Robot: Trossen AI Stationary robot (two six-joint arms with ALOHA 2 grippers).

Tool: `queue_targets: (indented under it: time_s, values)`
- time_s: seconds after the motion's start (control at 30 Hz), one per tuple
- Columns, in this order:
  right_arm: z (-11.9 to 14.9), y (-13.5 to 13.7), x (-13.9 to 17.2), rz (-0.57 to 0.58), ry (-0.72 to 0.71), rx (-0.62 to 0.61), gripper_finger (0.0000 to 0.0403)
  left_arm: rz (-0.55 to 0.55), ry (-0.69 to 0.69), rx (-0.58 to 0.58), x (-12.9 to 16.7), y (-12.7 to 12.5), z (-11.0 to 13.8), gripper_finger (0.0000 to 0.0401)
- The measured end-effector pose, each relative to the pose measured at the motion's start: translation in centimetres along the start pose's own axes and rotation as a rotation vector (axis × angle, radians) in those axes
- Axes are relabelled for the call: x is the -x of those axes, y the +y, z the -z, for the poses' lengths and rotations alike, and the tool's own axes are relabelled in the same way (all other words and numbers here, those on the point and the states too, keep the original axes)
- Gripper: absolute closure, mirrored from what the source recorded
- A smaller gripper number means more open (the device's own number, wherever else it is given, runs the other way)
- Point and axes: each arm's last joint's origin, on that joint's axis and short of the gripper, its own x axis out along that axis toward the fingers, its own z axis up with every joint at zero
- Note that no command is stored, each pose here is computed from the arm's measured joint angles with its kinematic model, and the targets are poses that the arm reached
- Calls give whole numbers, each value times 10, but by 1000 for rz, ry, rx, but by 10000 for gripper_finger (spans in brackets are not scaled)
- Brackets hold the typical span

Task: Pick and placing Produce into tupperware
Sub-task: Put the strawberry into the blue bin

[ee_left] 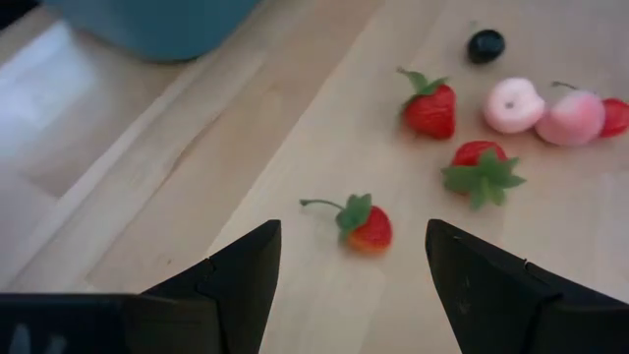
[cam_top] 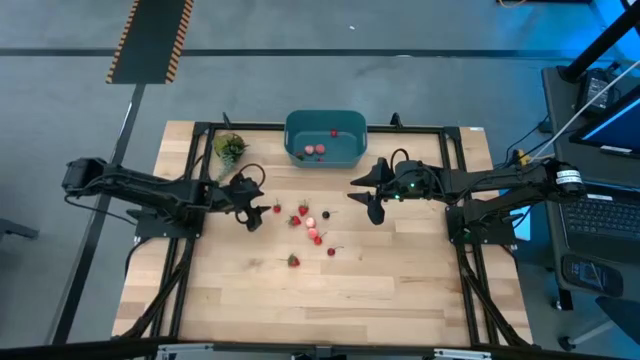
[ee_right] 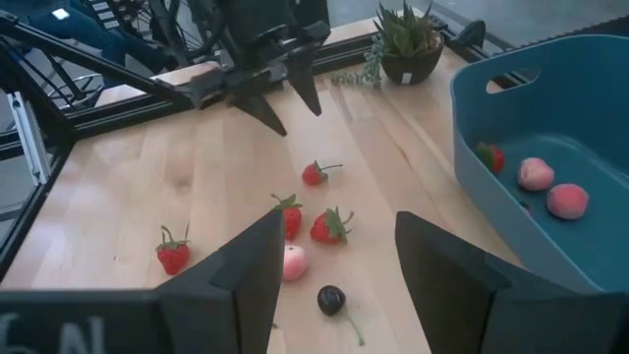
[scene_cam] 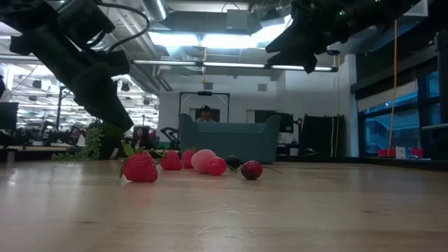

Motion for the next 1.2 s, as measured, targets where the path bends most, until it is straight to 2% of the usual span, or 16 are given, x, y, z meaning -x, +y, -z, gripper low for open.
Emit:
queue_targets:
  time_s: [0.17, 0.6, 1.2]
  values:
    - [0, 0, 0, 1, 1, 1, 205, -2, -12, 43, 0, 1, -2, 156]
    - [0, 0, 0, 0, 1, 3, 205, 31, -65, 60, -3, -5, -7, 156]
    - [0, 0, 0, 1, 3, 4, 205, -43, 94, 28, -30, -9, 13, 156]
